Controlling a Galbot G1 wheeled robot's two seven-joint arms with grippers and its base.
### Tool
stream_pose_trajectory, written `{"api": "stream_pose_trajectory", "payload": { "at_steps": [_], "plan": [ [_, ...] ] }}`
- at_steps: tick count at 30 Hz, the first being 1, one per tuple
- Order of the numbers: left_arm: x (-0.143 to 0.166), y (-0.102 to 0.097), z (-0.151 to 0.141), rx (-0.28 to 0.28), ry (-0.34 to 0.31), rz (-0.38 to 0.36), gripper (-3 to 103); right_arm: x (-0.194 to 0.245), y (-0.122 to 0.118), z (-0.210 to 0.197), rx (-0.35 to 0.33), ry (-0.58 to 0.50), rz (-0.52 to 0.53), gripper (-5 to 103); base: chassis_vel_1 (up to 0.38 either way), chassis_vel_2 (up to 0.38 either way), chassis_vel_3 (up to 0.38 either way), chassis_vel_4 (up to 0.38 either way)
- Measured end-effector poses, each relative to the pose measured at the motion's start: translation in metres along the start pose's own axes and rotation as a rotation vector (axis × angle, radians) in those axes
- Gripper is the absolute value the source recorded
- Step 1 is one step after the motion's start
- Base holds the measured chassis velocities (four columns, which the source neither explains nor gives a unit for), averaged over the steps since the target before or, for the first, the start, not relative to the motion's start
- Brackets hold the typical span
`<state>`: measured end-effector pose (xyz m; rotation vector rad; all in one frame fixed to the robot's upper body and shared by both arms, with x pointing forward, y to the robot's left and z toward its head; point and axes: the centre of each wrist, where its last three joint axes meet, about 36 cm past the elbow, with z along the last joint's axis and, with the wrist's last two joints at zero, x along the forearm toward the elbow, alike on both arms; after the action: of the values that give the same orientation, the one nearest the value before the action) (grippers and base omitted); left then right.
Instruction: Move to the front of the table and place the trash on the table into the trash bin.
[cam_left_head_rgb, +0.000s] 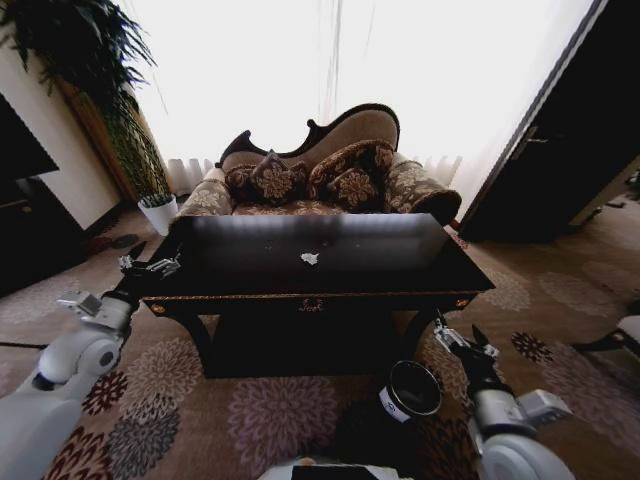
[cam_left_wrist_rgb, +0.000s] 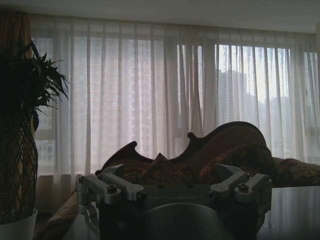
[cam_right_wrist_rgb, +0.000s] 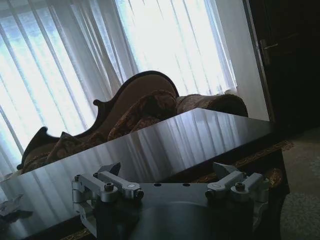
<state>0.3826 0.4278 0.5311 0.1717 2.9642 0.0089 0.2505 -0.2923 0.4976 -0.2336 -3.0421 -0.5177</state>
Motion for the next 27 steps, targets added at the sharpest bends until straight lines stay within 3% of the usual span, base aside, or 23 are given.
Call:
{"api": "stream_pose_trajectory", "payload": {
  "at_steps": [10, 18, 27],
  "plan": [
    [0.000, 0.000, 0.000, 0.000, 0.000, 0.000, 100, -0.050, 0.016, -0.008, 0.124, 0.046, -0.161, 100, 0.000, 0.000, 0.000, 0.000],
    [0.000, 0.000, 0.000, 0.000, 0.000, 0.000, 100, -0.093, 0.035, -0.028, 0.228, 0.020, -0.304, 100, 0.000, 0.000, 0.000, 0.000],
    [0.000, 0.000, 0.000, 0.000, 0.000, 0.000, 100, -0.130, 0.030, -0.040, 0.352, 0.024, -0.356, 100, 0.000, 0.000, 0.000, 0.000]
  ]
}}
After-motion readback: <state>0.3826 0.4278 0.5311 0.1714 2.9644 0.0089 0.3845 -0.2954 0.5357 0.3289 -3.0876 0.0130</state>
